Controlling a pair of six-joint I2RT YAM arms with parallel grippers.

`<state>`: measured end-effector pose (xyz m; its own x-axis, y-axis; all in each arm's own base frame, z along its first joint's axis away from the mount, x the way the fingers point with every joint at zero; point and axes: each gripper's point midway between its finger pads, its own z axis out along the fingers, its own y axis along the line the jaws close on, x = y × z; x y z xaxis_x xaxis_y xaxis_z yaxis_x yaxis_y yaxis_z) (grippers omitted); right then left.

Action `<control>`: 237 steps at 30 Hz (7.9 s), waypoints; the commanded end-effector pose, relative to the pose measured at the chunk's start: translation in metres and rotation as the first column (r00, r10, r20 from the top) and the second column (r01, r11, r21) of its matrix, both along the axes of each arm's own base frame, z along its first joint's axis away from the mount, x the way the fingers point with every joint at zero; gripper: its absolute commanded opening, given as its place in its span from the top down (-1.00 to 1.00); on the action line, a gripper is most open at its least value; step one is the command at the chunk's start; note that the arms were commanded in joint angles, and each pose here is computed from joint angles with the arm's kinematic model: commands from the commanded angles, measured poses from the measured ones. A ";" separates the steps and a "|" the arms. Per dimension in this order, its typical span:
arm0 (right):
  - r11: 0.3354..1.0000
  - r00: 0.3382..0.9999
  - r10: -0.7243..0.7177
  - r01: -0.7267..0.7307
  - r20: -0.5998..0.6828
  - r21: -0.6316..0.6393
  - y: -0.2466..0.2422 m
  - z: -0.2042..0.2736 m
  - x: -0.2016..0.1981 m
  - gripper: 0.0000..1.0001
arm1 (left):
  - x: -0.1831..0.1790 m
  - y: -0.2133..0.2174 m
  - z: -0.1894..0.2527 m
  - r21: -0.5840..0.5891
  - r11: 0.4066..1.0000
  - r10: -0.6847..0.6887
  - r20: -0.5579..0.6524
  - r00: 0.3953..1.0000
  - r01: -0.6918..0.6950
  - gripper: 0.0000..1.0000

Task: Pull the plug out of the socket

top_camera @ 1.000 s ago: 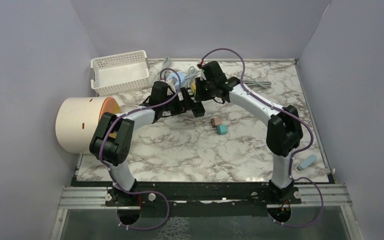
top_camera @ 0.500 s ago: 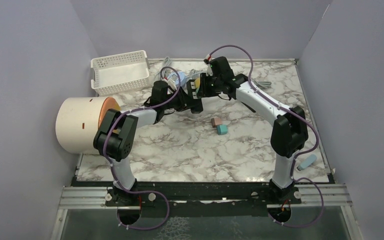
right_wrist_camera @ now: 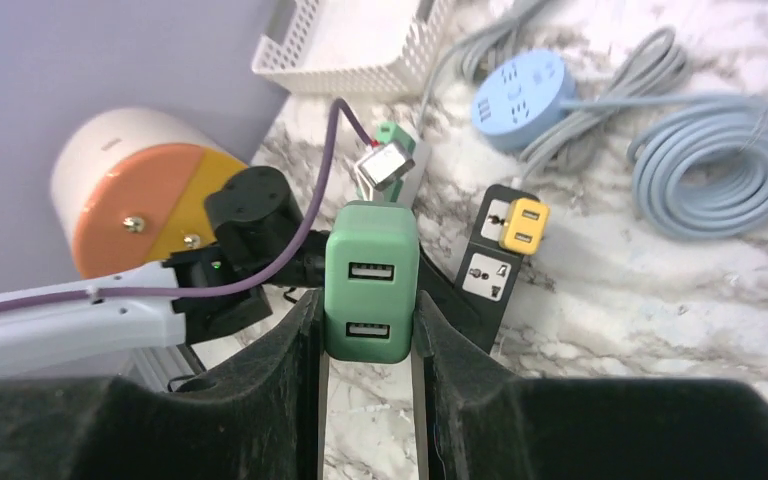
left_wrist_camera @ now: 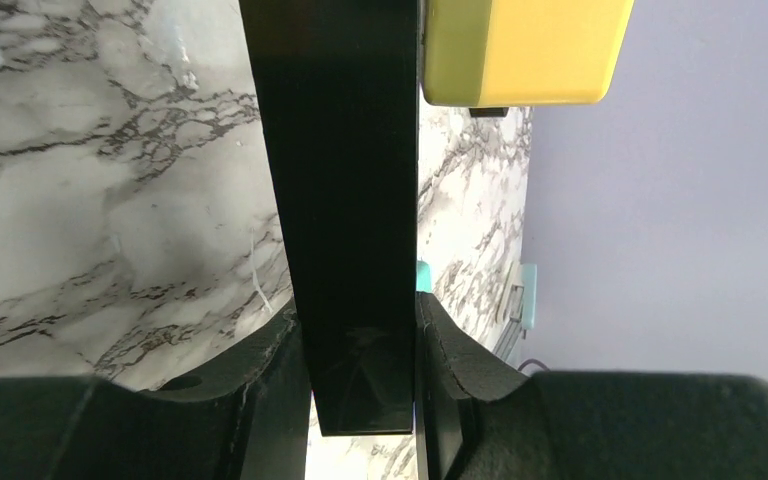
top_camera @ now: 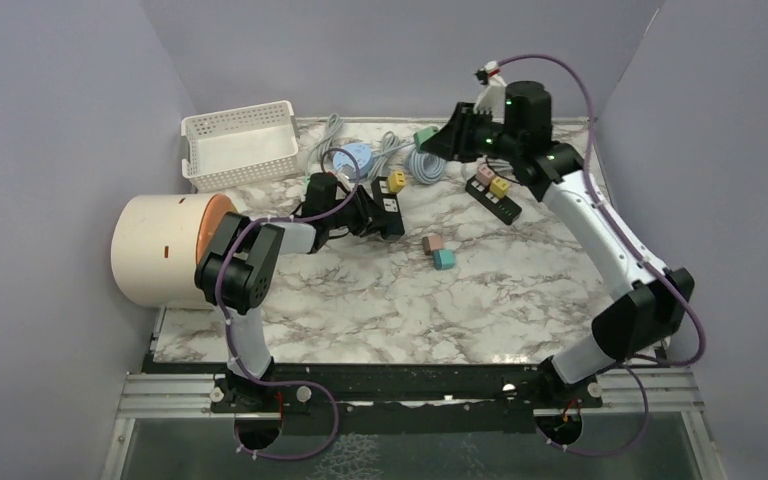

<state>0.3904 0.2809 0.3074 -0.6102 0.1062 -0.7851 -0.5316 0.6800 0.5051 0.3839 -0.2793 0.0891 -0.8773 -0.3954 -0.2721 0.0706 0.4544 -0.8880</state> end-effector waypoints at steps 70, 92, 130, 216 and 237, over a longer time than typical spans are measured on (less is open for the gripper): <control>0.989 0.776 -0.059 0.130 -0.628 0.067 -0.089 -0.262 -0.081 -0.29 | 0.045 0.046 0.053 0.182 0.982 0.002 0.217 0.976 -0.043 1.00; 0.986 0.975 -0.156 0.163 -0.158 0.031 -0.082 -0.107 0.011 -0.65 | 0.026 0.007 0.086 0.291 0.954 -0.037 0.351 0.936 -0.071 1.00; 0.988 0.988 0.092 -0.075 -0.121 0.138 0.012 -0.060 0.065 0.99 | 0.029 0.016 0.053 0.363 0.925 0.013 0.275 0.961 -0.116 1.00; 0.943 0.957 0.257 -0.279 -0.135 -0.183 0.066 -0.168 0.009 -0.56 | 0.061 0.214 0.135 0.404 0.799 0.279 0.407 0.870 -0.446 -0.98; 0.953 0.995 0.064 -0.039 0.074 -0.300 0.238 -0.180 0.057 -0.39 | 0.027 0.254 0.104 0.311 0.760 0.510 0.258 0.820 -0.571 -0.97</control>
